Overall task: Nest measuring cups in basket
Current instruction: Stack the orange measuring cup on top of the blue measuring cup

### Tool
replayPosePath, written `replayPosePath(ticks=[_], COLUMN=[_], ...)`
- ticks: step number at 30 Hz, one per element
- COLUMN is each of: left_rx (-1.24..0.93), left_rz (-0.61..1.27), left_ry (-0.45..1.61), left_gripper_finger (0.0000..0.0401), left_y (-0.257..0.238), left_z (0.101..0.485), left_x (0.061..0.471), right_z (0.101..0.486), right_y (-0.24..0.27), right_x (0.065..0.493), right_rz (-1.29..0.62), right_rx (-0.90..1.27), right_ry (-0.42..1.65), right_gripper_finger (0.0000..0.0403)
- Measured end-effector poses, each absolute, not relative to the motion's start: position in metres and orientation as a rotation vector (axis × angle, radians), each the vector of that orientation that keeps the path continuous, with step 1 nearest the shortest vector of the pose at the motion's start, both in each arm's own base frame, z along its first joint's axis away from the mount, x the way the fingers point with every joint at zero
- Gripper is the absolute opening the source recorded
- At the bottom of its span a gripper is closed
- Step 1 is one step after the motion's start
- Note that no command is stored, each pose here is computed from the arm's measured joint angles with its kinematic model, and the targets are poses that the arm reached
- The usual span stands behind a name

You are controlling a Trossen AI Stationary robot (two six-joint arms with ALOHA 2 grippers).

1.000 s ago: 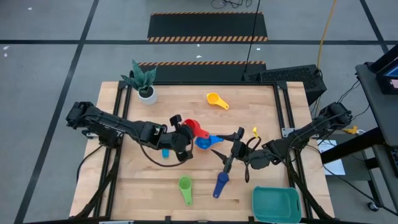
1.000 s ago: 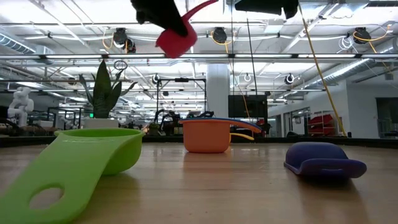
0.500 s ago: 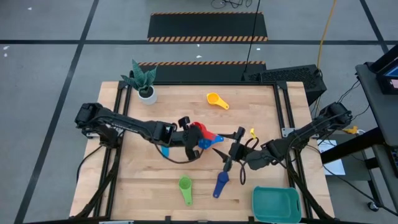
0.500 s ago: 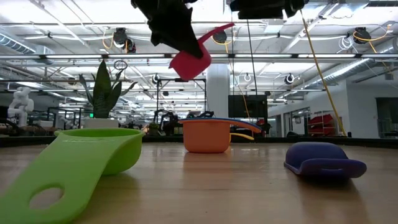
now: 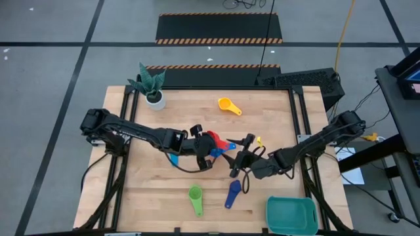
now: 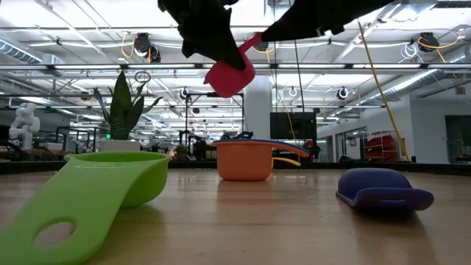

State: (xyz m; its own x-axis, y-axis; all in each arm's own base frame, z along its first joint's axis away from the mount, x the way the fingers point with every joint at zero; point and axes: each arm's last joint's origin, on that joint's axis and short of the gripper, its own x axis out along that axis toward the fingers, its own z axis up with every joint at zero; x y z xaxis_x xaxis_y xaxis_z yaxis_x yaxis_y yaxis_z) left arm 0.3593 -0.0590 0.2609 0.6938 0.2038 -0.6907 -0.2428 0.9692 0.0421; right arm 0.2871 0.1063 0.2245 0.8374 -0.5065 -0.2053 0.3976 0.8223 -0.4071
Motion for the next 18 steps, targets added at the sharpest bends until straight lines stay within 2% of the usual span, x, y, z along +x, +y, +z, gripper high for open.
replayPosePath(ticks=[8,13,18], left_rx=[-0.057,-0.051,-0.050], left_rz=[0.224,0.217,0.215], left_ry=[0.770,0.770,0.766], left_gripper_finger=[0.0023,0.0009,0.0024], left_y=[-0.0610,-0.0626,-0.0631], left_z=[0.2608,0.2608,0.2611], left_x=[0.3591,0.3588,0.3591], right_z=[0.2273,0.2273,0.2273], right_y=[0.1072,0.1072,0.1074], right_x=[0.2890,0.2888,0.2888], right_rz=[-0.485,-0.482,-0.480], right_rx=[-0.371,-0.367,-0.365], right_ry=[0.288,0.288,0.287], right_gripper_finger=[0.0273,0.0239,0.0198])
